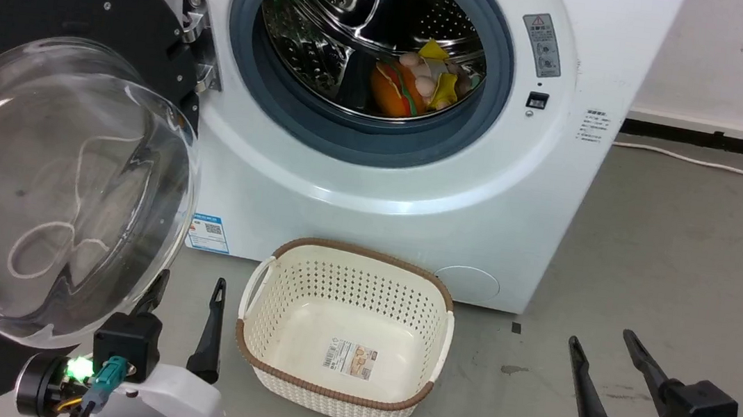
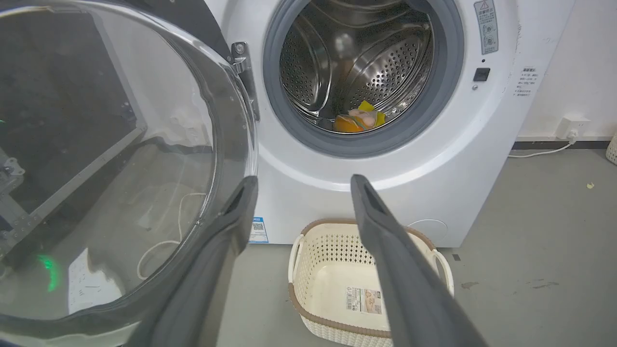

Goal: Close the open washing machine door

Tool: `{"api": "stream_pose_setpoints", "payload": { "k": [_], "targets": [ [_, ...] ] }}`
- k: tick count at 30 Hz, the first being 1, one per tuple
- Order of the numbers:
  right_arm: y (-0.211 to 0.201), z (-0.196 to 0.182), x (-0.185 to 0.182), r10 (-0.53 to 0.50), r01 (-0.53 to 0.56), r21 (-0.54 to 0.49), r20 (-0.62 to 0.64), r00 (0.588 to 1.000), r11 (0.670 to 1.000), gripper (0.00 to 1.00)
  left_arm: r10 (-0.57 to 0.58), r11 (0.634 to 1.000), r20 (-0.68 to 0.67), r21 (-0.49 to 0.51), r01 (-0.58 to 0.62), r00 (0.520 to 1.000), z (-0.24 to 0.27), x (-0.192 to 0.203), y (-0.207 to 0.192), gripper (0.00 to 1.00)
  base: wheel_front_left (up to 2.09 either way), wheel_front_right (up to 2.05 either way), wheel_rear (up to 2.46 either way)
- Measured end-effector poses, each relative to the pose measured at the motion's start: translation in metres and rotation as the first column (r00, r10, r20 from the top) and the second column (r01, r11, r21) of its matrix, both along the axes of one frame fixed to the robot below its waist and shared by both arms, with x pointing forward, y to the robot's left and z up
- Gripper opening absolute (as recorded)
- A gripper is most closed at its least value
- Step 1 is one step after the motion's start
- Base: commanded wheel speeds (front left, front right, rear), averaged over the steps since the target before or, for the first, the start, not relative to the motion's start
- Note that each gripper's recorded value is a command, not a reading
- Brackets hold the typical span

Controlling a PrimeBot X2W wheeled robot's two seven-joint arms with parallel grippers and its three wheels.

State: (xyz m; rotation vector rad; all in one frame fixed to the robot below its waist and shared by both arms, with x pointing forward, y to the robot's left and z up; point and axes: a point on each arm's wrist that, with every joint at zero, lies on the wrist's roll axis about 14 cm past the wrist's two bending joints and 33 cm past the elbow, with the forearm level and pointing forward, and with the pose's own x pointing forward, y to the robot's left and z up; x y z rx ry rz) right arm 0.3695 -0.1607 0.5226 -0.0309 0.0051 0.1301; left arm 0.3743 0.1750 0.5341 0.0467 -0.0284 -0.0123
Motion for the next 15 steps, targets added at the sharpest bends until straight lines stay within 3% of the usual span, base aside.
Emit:
{"api": "stream_pose_setpoints", "payload": {
  "k": [15],
  "targets": [
    [0.022, 0.004, 0.007, 0.065, -0.066, 0.018, 0.028, 0.997, 0.998, 1.0, 0.038, 0.999, 0.034, -0.008, -0.038, 0.999, 0.006, -0.011, 0.016, 1.0, 0.0, 0.0, 0.0]
  ]
}}
